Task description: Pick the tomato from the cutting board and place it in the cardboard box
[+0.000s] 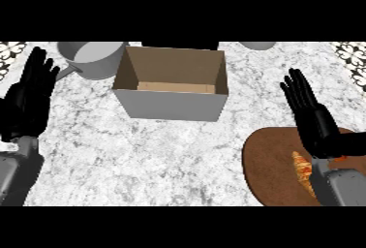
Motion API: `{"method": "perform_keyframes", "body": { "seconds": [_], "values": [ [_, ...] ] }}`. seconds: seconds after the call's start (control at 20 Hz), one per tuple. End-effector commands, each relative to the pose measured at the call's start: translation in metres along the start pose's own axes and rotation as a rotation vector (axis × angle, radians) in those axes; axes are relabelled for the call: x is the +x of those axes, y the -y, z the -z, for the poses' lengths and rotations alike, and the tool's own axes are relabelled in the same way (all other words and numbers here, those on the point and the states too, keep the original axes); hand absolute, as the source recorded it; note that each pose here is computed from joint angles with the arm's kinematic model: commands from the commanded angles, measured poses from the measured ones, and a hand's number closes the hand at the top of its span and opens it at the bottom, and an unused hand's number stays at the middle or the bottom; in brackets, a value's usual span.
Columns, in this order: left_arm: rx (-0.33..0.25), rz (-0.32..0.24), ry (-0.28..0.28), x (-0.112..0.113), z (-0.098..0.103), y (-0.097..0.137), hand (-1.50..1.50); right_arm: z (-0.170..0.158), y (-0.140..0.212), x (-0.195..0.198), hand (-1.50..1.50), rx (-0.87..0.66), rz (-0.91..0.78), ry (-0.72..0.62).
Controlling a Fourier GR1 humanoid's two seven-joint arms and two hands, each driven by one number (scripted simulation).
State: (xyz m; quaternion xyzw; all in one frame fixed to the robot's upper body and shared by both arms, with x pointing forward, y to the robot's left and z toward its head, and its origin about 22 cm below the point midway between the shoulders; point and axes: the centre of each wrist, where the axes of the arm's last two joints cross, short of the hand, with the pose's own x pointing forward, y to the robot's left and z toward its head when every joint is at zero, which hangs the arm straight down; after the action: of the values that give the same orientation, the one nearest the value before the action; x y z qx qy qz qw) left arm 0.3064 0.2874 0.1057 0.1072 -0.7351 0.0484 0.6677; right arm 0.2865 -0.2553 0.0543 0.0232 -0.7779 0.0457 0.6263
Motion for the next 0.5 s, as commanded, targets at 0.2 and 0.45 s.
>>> {"method": "perform_keyframes", "body": {
  "seconds": [0.2, 0.45],
  "values": [
    [0.039, 0.358, -0.098, -0.041, -0.017, -0.052, 0.00, 0.000, 0.037, 0.023, -1.50, 0.559, 0.085, 0.128],
    [0.031, 0.446, -0.166, -0.055, -0.025, -0.064, 0.00, 0.016, 0.073, 0.085, -1.50, 0.774, -0.420, 0.342]
  ]
}}
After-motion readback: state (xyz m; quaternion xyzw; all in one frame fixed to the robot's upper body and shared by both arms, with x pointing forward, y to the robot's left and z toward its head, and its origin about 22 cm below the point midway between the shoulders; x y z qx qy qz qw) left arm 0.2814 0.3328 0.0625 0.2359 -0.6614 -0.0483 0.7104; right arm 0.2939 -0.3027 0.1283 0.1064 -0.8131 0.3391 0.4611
